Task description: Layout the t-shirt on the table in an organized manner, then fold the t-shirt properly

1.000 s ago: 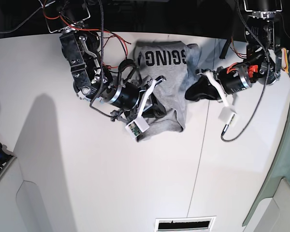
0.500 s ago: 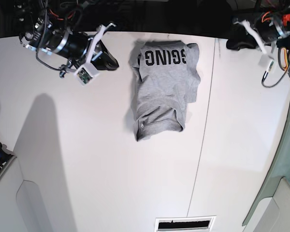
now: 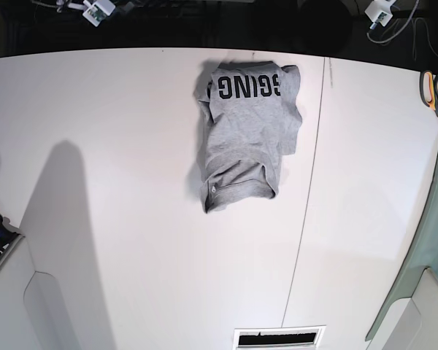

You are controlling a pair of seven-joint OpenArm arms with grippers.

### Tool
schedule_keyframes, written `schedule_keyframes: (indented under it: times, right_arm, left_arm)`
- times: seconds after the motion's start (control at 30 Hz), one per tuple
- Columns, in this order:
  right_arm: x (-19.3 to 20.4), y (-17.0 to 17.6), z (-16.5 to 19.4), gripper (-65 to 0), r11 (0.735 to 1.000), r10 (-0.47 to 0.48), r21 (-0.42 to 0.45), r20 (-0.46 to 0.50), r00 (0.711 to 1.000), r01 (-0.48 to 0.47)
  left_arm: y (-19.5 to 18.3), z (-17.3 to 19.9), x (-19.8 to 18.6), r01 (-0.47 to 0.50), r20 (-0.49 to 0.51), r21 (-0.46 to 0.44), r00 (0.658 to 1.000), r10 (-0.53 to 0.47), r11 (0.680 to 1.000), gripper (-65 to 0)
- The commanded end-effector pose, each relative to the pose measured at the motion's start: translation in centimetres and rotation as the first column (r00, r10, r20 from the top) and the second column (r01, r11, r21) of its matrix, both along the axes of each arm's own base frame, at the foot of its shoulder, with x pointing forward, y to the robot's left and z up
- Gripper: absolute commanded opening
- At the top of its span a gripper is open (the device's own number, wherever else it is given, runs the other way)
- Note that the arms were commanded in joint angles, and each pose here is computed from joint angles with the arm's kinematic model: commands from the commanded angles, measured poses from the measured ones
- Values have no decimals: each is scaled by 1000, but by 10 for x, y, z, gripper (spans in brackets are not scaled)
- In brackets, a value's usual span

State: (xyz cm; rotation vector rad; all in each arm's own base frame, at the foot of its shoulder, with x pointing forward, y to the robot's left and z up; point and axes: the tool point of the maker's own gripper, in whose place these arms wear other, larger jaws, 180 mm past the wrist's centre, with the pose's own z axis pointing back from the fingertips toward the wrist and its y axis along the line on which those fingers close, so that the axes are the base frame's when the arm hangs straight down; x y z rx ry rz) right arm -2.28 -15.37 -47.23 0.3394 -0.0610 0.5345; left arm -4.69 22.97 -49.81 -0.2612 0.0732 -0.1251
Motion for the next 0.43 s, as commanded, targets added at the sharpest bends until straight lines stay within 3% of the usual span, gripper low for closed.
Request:
schedule_keyframes:
  times: [0.0, 0.1, 0.23, 0.3, 0.4]
  right_arm:
    - [-13, -16, -6, -650, 999, 1, -49, -40, 999, -3]
    - [-56, -55, -28, -650, 980, -66, -198, -206, 976, 24]
    - [-94, -90, -45, -650, 942, -157, -335, -391, 907, 19]
    - [-104, -99, -51, -650, 925, -209, -378, -443, 872, 30]
    - [-109, -102, -61, -650, 915, -255, -400, -474, 843, 52]
  left_arm:
    - [8, -5, -10, 24, -48, 37, 999, -22, 999, -650]
    - [18, -27, -43, 135, -206, 98, 972, -112, 986, -650]
    - [8, -54, -65, 229, -343, 65, 919, -194, 971, -650]
    - [1, -64, -72, 263, -393, 37, 891, -227, 964, -650]
    - [-14, -76, -75, 294, -441, 2, 858, -263, 956, -650]
